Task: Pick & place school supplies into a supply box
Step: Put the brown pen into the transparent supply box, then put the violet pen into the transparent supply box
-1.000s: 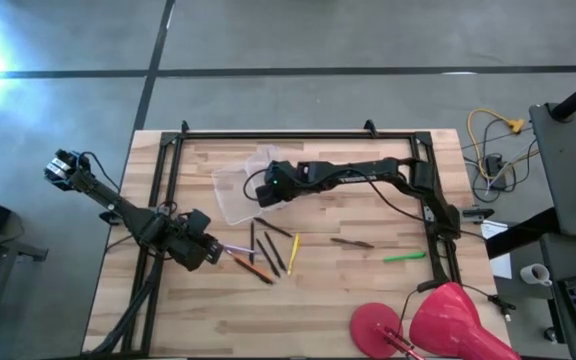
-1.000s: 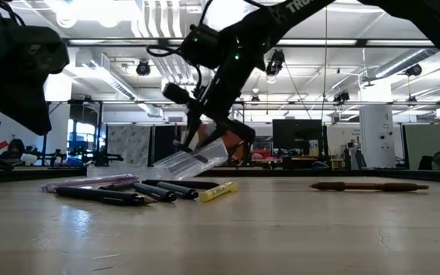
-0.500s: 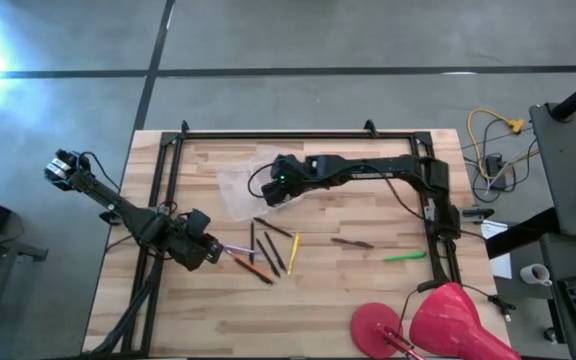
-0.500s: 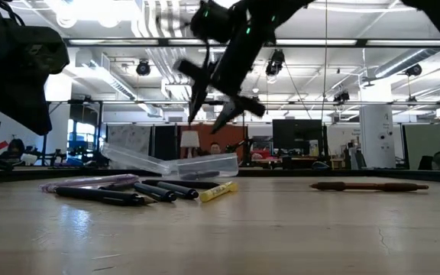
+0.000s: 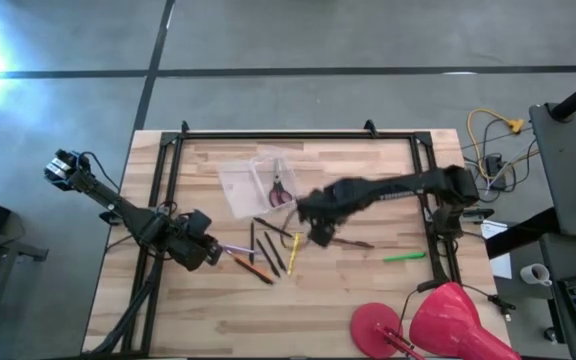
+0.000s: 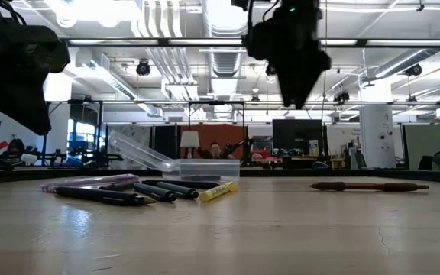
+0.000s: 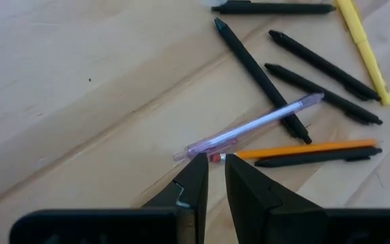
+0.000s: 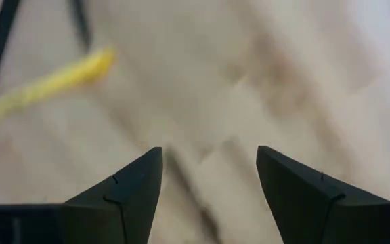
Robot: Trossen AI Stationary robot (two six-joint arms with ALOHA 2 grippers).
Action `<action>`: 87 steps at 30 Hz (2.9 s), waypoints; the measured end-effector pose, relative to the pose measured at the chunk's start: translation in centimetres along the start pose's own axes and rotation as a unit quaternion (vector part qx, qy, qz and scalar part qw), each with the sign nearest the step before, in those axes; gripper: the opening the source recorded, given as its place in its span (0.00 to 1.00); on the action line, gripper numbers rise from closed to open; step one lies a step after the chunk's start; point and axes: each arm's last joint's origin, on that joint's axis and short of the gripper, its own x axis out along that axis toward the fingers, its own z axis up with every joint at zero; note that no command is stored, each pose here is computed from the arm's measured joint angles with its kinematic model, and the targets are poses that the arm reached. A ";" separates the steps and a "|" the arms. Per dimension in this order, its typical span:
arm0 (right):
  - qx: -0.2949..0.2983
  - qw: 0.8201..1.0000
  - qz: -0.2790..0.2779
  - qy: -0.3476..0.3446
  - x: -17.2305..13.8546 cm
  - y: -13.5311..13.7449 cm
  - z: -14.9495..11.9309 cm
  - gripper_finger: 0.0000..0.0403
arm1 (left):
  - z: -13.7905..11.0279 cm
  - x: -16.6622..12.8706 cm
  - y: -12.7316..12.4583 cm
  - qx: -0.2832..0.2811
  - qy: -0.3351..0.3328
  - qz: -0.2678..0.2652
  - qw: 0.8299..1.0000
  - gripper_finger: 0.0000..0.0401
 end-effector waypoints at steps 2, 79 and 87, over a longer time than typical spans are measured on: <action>-0.024 1.000 0.006 0.019 0.5 1.1 -1.3 0.57 | -0.1 0.0 -0.2 0.015 0.011 -0.008 1.000 0.09; 0.199 0.958 0.157 -0.132 6.7 -6.2 16.4 0.39 | -0.9 -0.8 -2.8 0.047 -0.011 -0.146 0.988 0.09; 0.018 0.976 0.135 -0.171 0.7 -2.0 14.4 0.54 | -1.0 -0.7 -3.5 0.080 -0.020 -0.168 0.982 0.09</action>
